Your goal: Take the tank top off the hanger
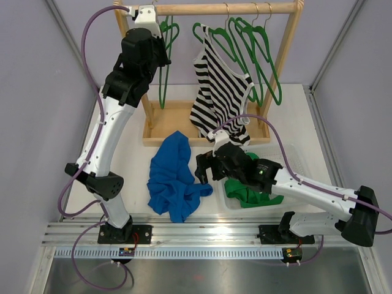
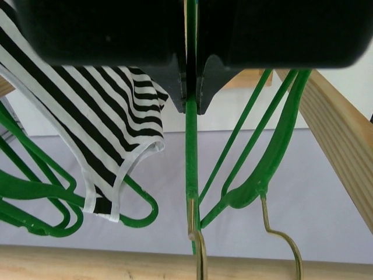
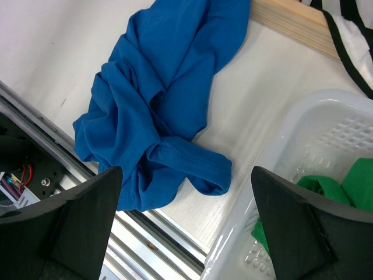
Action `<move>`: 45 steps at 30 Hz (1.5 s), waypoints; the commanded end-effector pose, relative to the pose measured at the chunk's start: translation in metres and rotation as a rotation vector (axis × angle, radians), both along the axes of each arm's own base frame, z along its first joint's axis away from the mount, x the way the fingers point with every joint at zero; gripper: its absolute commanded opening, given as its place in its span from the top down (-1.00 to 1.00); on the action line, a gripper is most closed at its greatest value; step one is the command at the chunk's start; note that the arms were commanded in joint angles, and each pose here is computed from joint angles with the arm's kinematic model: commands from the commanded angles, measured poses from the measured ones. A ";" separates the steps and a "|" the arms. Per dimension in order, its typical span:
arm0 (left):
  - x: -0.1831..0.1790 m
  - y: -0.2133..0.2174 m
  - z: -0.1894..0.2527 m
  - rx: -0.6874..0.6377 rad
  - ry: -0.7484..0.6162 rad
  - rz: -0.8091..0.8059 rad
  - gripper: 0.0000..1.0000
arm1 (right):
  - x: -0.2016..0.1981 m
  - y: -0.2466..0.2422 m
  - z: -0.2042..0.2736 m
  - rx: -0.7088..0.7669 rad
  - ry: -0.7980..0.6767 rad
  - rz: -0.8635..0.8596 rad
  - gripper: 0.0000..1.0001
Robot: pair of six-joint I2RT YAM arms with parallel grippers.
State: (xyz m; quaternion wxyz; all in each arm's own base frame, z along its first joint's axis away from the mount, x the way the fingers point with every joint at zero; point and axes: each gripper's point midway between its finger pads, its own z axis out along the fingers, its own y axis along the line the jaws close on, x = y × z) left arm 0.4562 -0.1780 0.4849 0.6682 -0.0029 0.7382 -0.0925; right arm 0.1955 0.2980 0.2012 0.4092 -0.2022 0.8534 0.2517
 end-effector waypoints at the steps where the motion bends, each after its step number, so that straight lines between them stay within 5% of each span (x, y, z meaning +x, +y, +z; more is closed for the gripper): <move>1: -0.005 0.001 0.011 0.004 -0.002 -0.027 1.00 | 0.003 0.023 0.020 0.059 -0.026 0.053 -0.99; 15: -0.013 0.024 -0.034 0.061 0.158 -0.024 1.00 | 0.002 0.033 0.010 0.057 -0.003 0.080 -0.99; 22: -0.029 0.020 -0.021 0.036 0.148 -0.081 -0.09 | 0.003 0.036 0.004 0.058 -0.003 0.086 -0.99; 24: -0.041 0.020 -0.010 0.015 0.127 -0.103 -0.23 | 0.004 0.041 0.000 0.047 -0.007 0.103 -0.99; 26: -0.056 0.024 0.009 -0.010 0.077 -0.119 0.15 | 0.007 0.044 -0.008 0.017 -0.002 0.107 -0.99; 27: -0.057 0.026 0.012 -0.030 0.056 -0.104 0.89 | 0.010 0.046 -0.007 0.011 -0.010 0.102 -0.99; 31: -0.069 0.038 0.023 -0.049 0.019 -0.066 1.00 | 0.019 0.046 -0.017 -0.027 -0.005 0.061 -0.99; 36: -0.099 0.040 0.018 -0.036 0.045 -0.110 0.61 | 0.020 0.039 -0.015 -0.017 -0.015 0.029 -0.99; 40: -0.125 0.040 -0.025 -0.095 0.073 -0.145 -0.04 | 0.021 0.033 -0.012 -0.011 -0.027 0.006 -0.99; 41: -0.125 0.040 -0.072 -0.080 0.154 -0.135 -0.26 | 0.020 0.032 -0.012 -0.011 -0.025 0.006 -0.99; 45: -0.140 0.053 -0.116 -0.181 0.137 -0.072 -0.55 | 0.015 0.031 -0.014 -0.007 -0.014 0.024 -0.99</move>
